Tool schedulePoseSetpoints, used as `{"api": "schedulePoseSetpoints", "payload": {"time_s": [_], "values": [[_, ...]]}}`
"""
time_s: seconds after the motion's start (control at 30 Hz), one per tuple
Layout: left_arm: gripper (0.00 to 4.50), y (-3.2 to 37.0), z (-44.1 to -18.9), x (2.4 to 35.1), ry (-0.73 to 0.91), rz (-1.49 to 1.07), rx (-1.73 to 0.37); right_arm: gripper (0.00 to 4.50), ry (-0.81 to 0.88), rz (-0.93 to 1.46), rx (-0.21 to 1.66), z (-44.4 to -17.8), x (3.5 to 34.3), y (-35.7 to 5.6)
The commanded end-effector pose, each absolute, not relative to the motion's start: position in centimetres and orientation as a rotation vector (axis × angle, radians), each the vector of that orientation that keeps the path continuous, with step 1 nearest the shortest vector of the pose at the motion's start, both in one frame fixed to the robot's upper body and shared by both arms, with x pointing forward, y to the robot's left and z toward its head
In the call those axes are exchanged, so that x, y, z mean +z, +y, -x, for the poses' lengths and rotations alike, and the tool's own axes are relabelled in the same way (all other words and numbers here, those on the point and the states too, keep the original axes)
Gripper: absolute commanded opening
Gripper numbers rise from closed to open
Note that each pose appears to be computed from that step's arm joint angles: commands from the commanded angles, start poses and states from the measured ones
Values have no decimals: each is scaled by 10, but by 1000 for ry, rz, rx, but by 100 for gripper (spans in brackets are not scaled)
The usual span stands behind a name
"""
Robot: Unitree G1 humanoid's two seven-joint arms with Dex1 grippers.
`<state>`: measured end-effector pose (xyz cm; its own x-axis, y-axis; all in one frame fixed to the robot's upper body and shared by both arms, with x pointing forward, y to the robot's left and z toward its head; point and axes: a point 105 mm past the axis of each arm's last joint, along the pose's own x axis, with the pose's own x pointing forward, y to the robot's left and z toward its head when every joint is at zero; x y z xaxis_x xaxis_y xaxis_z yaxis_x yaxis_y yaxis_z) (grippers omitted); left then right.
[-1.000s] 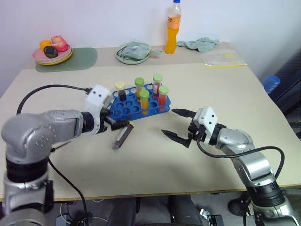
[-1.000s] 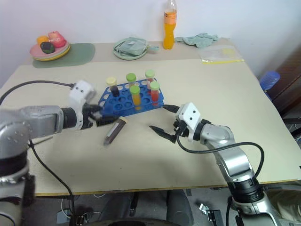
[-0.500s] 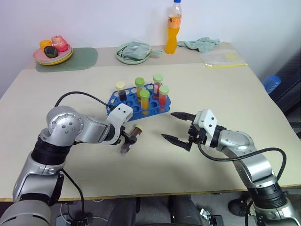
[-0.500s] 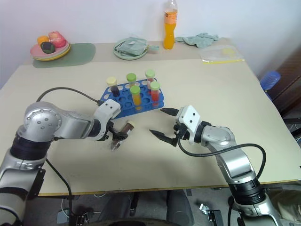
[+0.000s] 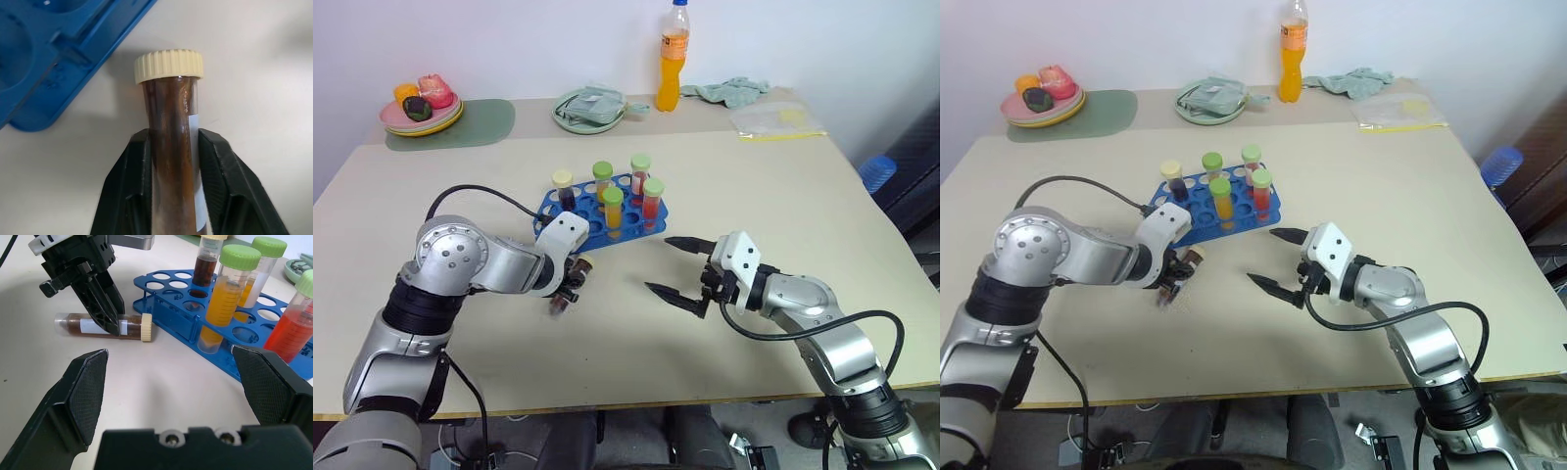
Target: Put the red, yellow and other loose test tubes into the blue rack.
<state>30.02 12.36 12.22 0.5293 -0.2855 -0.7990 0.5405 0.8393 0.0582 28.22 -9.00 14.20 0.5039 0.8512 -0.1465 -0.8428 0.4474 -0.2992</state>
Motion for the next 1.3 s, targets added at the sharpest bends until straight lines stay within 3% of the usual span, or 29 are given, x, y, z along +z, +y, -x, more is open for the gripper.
{"api": "schedulePoseSetpoints", "payload": {"time_s": [0.03, 0.13, 0.23, 0.4, 0.57, 0.83, 1.3], "values": [[75, 125, -297, 139, 817, -365, -529, 450, -87, 368, 1056, -280, 154, -85], [75, 122, -292, 177, 550, -409, -586, 450, -87, 368, 1054, -279, 155, -86], [75, 131, -286, 219, 174, -382, -650, 450, -83, 366, 1053, -279, 154, -87], [75, 156, -287, 233, -115, -164, -612, 450, -88, 354, 1057, -281, 155, -84], [75, 162, -311, 236, -441, -204, -242, 450, -93, 337, 1069, -282, 155, -78], [75, 126, -319, 199, -528, -159, -163, 450, -105, 333, 1056, -283, 158, -76], [75, 113, -332, 168, -479, -184, -219, 450, -112, 329, 1038, -283, 159, -76]]}}
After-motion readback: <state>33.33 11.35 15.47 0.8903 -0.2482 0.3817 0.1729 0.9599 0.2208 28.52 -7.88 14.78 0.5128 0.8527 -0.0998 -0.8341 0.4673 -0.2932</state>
